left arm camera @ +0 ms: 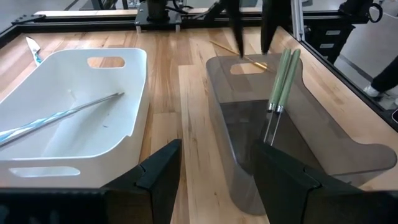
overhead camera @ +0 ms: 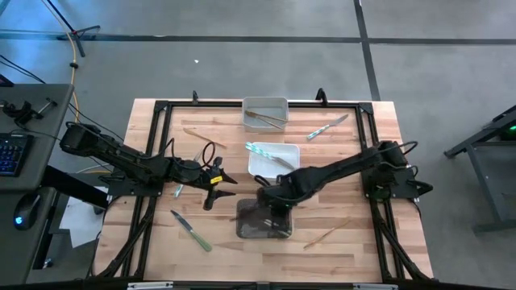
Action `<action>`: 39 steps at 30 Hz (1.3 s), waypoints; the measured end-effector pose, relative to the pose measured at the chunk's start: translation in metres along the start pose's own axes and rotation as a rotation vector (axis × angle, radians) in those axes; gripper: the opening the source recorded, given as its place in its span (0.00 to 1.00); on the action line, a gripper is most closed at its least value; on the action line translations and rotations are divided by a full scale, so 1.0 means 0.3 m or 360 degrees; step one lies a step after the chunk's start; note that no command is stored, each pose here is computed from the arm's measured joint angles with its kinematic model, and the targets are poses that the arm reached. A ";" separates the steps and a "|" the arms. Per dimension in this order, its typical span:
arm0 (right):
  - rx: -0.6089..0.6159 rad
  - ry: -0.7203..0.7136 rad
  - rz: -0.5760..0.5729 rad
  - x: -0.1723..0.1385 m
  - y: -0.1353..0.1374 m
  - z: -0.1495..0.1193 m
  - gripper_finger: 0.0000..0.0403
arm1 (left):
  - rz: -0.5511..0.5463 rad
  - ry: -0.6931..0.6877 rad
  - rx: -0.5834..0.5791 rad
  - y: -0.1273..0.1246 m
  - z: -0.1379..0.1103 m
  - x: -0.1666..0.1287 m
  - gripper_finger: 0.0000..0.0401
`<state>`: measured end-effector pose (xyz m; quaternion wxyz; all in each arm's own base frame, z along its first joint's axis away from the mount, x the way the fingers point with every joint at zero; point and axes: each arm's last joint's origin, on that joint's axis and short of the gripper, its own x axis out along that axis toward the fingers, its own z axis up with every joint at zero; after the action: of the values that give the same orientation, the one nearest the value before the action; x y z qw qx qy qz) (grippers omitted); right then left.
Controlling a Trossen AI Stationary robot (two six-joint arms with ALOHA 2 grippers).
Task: Sort silverware by color (type)
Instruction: Put the gold table knife into the gray bin
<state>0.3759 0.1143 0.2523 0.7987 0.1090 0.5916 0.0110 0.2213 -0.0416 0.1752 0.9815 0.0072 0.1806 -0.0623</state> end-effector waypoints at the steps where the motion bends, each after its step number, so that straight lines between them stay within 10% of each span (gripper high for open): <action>1: -0.0079 -0.0039 -0.0039 -0.021 0.016 -0.010 0.20 | 0.0000 0.0003 0.0000 0.000 -0.001 0.000 0.45; 5: -0.0296 -0.0193 -0.0080 -0.047 0.060 -0.064 0.03 | 0.0000 0.0010 0.0000 0.000 -0.002 0.000 0.45; 21: -0.0423 -0.1234 0.0016 -0.085 -0.126 -0.401 0.00 | 0.0105 0.0023 -0.0086 0.007 -0.006 0.000 0.45; 39: -0.0259 -0.1510 -0.0159 0.025 -0.257 -0.640 0.00 | 0.0401 0.0424 -0.0198 -0.030 -0.114 0.004 0.27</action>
<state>0.1876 0.0712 0.1778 0.9859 0.0106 0.1639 -0.0321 0.2094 -0.0493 0.1429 0.9475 -0.0228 0.3101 0.0739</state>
